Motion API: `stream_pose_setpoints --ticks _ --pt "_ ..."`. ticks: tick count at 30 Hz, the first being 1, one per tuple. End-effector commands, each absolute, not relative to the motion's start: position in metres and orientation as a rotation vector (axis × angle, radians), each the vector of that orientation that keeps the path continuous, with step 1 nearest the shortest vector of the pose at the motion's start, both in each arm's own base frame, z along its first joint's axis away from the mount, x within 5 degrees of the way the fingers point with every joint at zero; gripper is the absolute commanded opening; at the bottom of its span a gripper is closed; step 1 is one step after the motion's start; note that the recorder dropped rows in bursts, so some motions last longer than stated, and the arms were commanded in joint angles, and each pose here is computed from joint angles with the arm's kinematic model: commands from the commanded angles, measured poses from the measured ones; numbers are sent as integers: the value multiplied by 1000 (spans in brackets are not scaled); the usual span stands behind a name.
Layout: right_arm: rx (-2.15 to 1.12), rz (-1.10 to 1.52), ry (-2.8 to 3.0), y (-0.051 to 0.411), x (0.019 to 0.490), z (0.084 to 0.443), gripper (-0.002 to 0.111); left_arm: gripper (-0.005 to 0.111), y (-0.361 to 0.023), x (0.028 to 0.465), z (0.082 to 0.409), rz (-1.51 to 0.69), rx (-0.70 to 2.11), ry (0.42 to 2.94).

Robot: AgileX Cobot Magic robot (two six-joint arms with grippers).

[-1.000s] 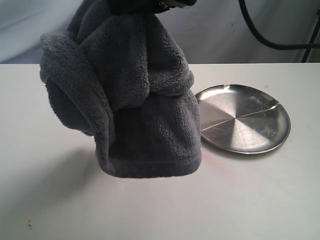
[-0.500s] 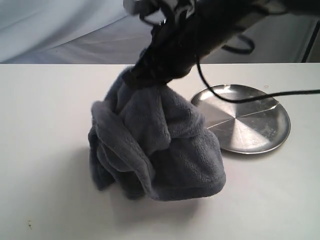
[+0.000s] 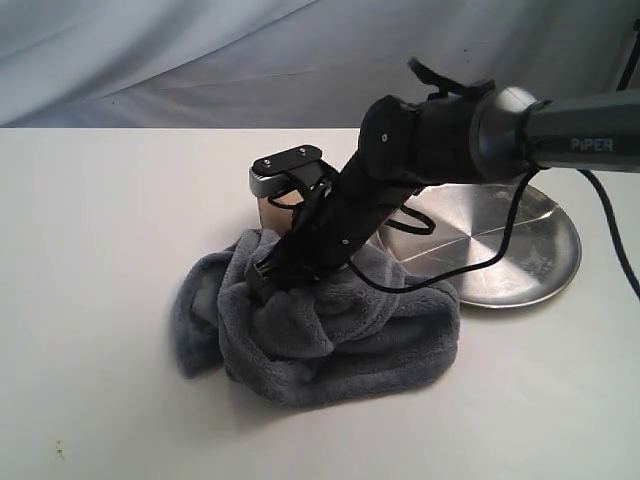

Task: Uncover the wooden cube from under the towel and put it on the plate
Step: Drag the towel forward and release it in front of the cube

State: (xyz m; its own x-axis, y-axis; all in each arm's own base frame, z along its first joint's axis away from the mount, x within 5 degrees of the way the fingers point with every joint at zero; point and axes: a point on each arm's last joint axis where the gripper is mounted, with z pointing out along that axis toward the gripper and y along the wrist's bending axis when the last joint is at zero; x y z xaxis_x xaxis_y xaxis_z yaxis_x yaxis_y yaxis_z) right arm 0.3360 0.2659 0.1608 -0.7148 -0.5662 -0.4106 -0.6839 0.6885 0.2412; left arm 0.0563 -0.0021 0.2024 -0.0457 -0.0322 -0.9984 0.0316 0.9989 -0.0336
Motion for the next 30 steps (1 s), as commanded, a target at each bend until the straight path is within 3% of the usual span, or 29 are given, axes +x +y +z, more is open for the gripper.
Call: stream_pose_setpoints --ticks 1,4,12,19,21,25,30 --pt "-944 689 2579 274 334 161 28 1 -2 56 201 -54 -2 1617" --pt "-893 799 2525 284 333 166 34 1 -2 56 201 -54 -2 1617" --pt "-973 756 2361 315 319 170 35 1 -2 56 201 -54 -2 1617" --pt "-1055 728 2349 317 314 170 63 1 -2 56 201 -54 -2 1617" --pt "-1062 738 2344 316 312 175 65 1 -2 56 201 -54 -2 1617" --pt "-1064 744 2247 312 308 211 65 1 -2 56 201 -54 -2 1617" --pt "-1029 535 1961 301 317 262 65 1 -2 56 201 -54 -2 1617"
